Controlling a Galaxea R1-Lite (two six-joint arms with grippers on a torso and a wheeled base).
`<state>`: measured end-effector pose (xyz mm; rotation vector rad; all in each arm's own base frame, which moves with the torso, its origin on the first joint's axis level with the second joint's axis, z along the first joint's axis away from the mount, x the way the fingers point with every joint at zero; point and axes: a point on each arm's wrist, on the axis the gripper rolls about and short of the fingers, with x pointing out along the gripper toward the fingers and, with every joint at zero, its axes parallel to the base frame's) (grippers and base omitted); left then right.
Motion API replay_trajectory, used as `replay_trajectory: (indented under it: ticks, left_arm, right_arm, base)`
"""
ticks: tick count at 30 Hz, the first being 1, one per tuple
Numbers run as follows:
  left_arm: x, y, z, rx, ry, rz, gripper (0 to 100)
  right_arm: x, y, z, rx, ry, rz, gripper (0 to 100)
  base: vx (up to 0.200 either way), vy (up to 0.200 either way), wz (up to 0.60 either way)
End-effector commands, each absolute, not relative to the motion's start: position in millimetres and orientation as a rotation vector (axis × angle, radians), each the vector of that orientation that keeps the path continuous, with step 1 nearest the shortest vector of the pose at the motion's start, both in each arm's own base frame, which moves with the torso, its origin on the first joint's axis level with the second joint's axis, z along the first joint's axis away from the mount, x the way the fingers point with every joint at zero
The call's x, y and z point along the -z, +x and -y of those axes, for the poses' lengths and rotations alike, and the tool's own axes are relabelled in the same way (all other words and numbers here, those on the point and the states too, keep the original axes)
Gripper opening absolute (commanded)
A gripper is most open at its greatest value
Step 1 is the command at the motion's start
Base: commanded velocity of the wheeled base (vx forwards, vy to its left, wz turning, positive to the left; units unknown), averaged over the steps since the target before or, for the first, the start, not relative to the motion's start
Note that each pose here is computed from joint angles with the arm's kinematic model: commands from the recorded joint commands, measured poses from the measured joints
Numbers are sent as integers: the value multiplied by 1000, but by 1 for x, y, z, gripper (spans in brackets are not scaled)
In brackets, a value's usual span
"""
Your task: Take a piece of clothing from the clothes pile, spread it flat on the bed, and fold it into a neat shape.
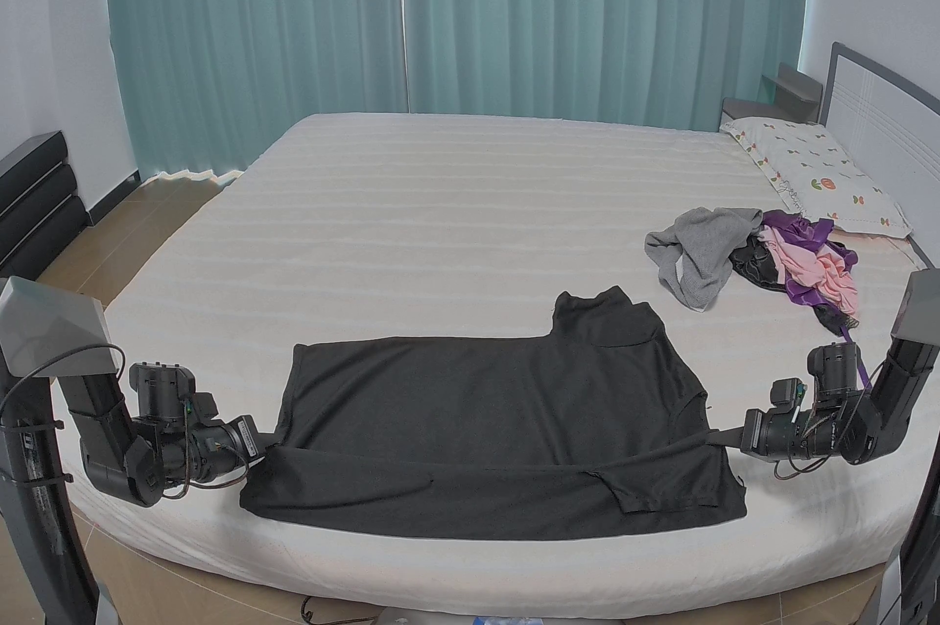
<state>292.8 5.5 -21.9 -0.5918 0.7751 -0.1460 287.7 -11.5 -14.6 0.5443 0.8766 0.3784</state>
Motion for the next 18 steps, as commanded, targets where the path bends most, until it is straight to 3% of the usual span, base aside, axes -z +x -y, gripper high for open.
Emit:
replay_trajectory:
  ticks: [1, 18]
  left_arm:
    - [26, 299, -6, 143, -595, -770, 0]
    - [-9, 288, -7, 135, -577, -681, 0]
  right_arm:
    - [20, 292, 10, -380, 551, -882, 0]
    - [20, 293, 10, -378, 562, -881, 0]
  base:
    - [0, 0, 0]
    - [0, 0, 0]
